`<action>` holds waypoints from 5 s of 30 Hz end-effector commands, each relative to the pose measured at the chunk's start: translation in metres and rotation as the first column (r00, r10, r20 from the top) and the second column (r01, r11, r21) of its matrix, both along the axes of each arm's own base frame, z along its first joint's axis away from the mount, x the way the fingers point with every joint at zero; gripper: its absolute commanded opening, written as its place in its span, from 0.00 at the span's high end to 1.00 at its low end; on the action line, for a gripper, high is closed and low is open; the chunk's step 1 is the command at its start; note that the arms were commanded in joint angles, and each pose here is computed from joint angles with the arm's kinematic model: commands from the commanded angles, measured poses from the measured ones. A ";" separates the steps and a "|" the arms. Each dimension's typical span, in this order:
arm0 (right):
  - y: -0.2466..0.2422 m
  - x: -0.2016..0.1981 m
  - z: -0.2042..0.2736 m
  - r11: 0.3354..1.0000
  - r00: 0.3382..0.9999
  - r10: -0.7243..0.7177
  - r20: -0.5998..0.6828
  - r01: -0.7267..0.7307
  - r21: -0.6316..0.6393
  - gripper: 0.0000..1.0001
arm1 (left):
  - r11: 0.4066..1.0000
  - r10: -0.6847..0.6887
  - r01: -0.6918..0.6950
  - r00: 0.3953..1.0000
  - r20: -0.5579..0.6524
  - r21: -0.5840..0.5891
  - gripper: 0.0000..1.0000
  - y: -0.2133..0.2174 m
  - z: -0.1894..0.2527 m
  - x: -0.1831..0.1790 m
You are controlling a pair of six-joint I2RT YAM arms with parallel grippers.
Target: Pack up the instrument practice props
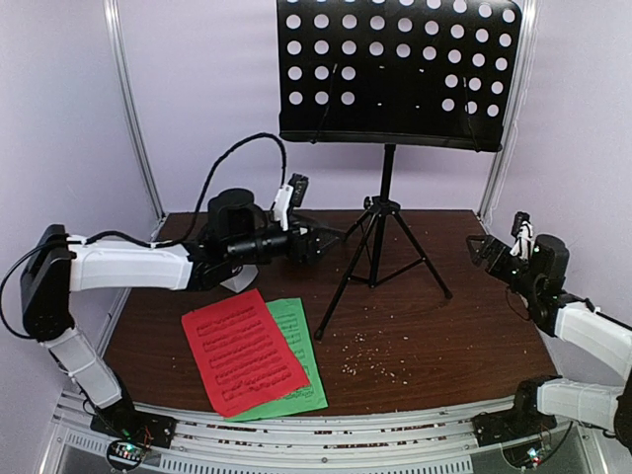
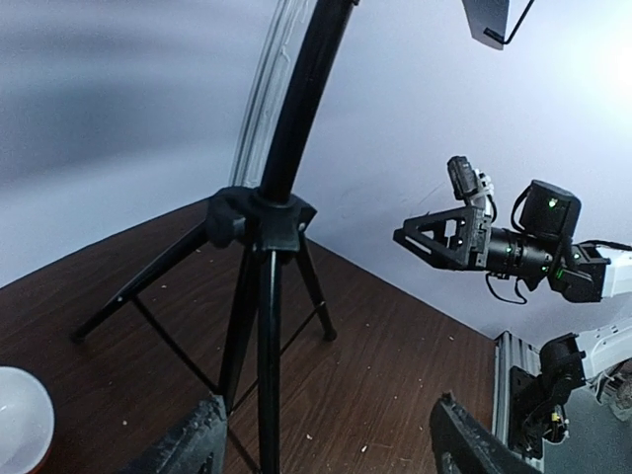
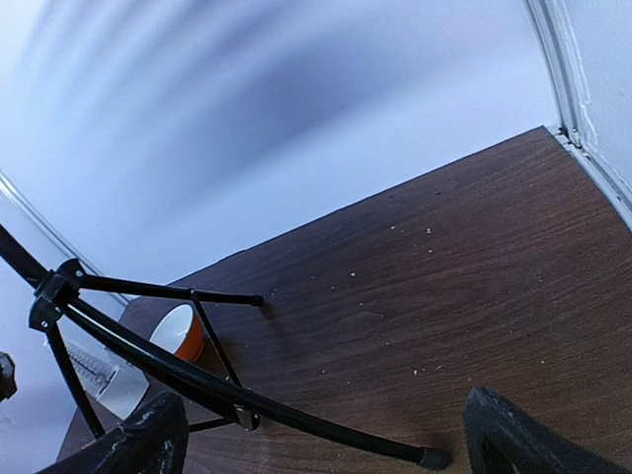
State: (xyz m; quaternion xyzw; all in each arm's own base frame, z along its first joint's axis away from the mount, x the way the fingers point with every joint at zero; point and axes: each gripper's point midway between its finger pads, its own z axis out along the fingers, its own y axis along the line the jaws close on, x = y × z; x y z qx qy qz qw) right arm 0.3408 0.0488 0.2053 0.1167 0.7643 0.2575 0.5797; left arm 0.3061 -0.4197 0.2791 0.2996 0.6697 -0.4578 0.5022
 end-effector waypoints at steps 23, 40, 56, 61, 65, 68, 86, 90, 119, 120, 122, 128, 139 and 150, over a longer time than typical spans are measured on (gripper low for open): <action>0.034 -0.042 0.047 0.968 0.933 0.236 0.273 -0.249 0.016 0.00 | 0.922 -0.387 0.388 0.919 -0.081 -0.004 0.61 -0.084 -0.047 0.050; 0.035 -0.060 0.067 0.968 0.917 0.238 0.320 -0.251 0.000 0.00 | 0.955 -0.295 0.295 0.955 -0.029 0.019 1.00 -0.075 -0.042 0.059; 0.037 -0.063 0.063 0.966 0.948 0.139 0.285 -0.193 0.173 0.00 | 0.987 0.117 -0.119 0.993 -0.033 -0.107 1.00 -0.069 -0.020 0.033; 0.059 -0.059 0.056 0.967 0.958 0.170 0.232 -0.208 0.148 0.00 | 0.961 0.267 -0.266 0.964 0.009 -0.076 1.00 -0.076 -0.019 0.023; 0.080 -0.058 0.053 0.969 0.958 0.201 0.204 -0.225 0.102 0.00 | 0.938 0.330 -0.334 0.942 -0.056 -0.094 1.00 -0.068 -0.030 0.018; 0.097 -0.056 0.049 0.965 0.955 0.233 0.184 -0.251 0.075 0.01 | 0.922 0.361 -0.375 0.922 -0.137 -0.092 1.00 -0.069 -0.042 0.015; 0.141 -0.054 0.050 0.956 0.959 0.268 0.095 -0.277 0.095 0.04 | 0.937 0.345 -0.336 0.932 0.110 -0.089 0.20 -0.002 0.011 -0.018; 0.160 -0.054 0.047 0.953 0.958 0.285 0.035 -0.287 0.097 0.07 | 0.943 0.333 -0.329 0.940 0.077 -0.056 0.17 0.033 0.002 -0.014; 0.239 -0.021 0.001 0.957 0.991 -0.049 -0.125 0.011 -0.289 0.49 | 0.904 0.426 -0.426 0.904 -0.023 -0.012 0.17 0.105 -0.021 -0.012; 0.240 -0.021 0.000 0.955 0.991 -0.049 -0.123 0.010 -0.296 0.53 | 0.903 0.429 -0.430 0.903 -0.024 -0.011 0.17 0.106 -0.022 -0.011; 0.242 -0.019 -0.002 0.951 0.992 -0.049 -0.119 0.010 -0.310 0.62 | 0.900 0.435 -0.436 0.900 -0.028 -0.010 0.17 0.107 -0.023 -0.011; 0.236 -0.021 -0.004 0.931 0.992 -0.047 -0.114 0.003 -0.365 0.87 | 0.894 0.448 -0.448 0.894 -0.030 -0.008 0.17 0.112 -0.024 -0.010; 0.218 -0.029 -0.008 0.891 0.969 0.209 -0.131 -0.243 -0.382 1.00 | 0.889 0.458 -0.458 0.888 -0.032 0.000 0.17 0.117 -0.029 -0.009; 0.251 -0.058 0.001 0.740 0.799 0.591 -0.112 -0.592 -0.318 1.00 | 0.921 0.390 -0.390 0.921 0.020 -0.023 0.17 0.106 -0.019 -0.015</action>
